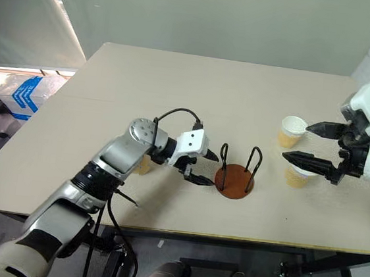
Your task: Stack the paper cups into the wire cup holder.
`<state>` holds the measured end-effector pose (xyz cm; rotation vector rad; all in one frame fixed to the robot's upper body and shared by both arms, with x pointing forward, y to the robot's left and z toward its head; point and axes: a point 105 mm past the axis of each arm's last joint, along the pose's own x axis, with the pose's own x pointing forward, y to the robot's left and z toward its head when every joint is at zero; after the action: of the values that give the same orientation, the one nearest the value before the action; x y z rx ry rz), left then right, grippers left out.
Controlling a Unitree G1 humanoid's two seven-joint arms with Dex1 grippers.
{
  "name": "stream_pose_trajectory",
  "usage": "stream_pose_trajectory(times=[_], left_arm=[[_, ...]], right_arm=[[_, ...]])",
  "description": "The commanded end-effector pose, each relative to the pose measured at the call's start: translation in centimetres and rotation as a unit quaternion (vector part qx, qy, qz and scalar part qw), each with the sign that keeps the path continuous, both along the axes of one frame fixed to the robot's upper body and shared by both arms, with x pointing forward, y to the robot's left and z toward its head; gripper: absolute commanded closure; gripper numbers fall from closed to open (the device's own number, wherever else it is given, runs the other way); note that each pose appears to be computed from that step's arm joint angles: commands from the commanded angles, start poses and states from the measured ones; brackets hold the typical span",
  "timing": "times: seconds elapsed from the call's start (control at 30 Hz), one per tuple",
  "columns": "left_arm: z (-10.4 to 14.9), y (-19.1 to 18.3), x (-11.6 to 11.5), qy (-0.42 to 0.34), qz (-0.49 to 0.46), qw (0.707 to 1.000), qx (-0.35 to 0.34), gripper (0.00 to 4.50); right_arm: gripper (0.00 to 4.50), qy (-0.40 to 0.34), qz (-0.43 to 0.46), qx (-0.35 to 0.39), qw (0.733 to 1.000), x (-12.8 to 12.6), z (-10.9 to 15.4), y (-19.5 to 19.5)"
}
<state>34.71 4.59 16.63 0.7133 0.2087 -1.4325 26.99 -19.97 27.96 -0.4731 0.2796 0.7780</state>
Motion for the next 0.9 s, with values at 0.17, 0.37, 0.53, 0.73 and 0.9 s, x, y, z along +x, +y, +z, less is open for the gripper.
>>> stream_pose_trajectory(times=[0.17,0.37,0.53,0.73,0.9], left_arm=[[6.9,2.2,0.3,-0.086,0.014,0.995,-0.055,0.59],[8.1,4.4,0.1,-0.093,0.054,0.991,-0.073,0.59],[7.6,5.2,-0.4,-0.086,0.065,0.992,-0.072,0.59],[7.4,5.5,-0.7,-0.085,0.078,0.991,-0.071,0.59],[7.4,5.7,-0.9,-0.087,0.089,0.99,-0.072,0.59]], right_arm=[[0.0,-0.037,0.026,-0.054,0.998,3.7,0.6,0.5],[0.0,-0.032,0.051,-0.106,0.993,7.2,-0.6,0.7],[0.0,-0.027,0.04,-0.162,0.986,10.6,-1.4,-0.4],[0.0,-0.019,0.019,-0.223,0.975,13.7,-2.2,-2.0],[0.0,-0.015,0.01,-0.286,0.958,15.4,-3.7,-2.9]])
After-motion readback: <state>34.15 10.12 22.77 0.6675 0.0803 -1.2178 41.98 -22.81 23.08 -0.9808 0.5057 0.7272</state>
